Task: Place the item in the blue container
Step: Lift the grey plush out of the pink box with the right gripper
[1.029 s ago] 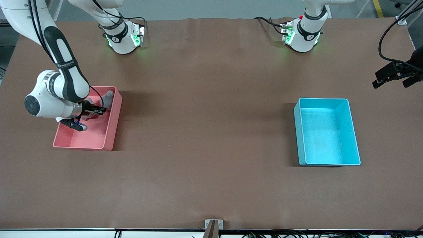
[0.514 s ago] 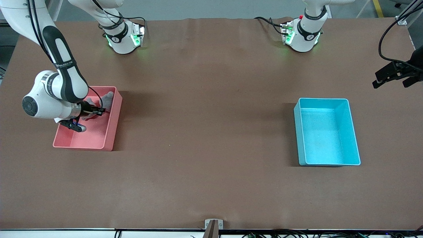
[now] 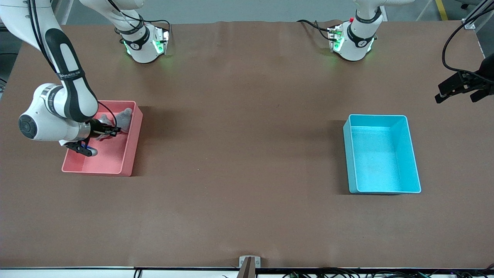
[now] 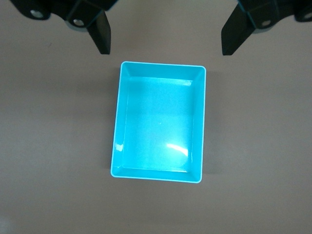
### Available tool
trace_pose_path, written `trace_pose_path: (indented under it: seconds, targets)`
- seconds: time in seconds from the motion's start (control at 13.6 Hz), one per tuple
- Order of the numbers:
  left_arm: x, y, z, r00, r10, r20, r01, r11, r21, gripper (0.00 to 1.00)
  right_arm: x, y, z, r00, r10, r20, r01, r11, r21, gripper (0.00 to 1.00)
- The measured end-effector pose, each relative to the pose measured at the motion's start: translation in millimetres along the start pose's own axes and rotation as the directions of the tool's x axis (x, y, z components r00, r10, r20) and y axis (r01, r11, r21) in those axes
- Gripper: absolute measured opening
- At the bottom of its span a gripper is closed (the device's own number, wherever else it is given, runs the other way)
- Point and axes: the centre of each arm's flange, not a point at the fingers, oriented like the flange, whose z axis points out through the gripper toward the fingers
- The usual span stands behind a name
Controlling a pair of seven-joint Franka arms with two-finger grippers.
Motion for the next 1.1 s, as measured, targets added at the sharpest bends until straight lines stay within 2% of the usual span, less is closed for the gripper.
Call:
trace_pose_path:
  seconds: [0.88,1.1]
  targets:
    - [0.1,0.0,0.1,1.0,0.0,0.0,0.0,1.0,0.0,1.0,6.3,-7.9,-81.9,0.999,-0.017,0.048,0.016,1.0,0.016,0.04]
    - [0.1,0.0,0.2,1.0,0.0,0.0,0.0,1.0,0.0,1.0,1.6,-18.2,-108.4,0.997,0.028,0.073,-0.028,1.0,0.01,0.04]
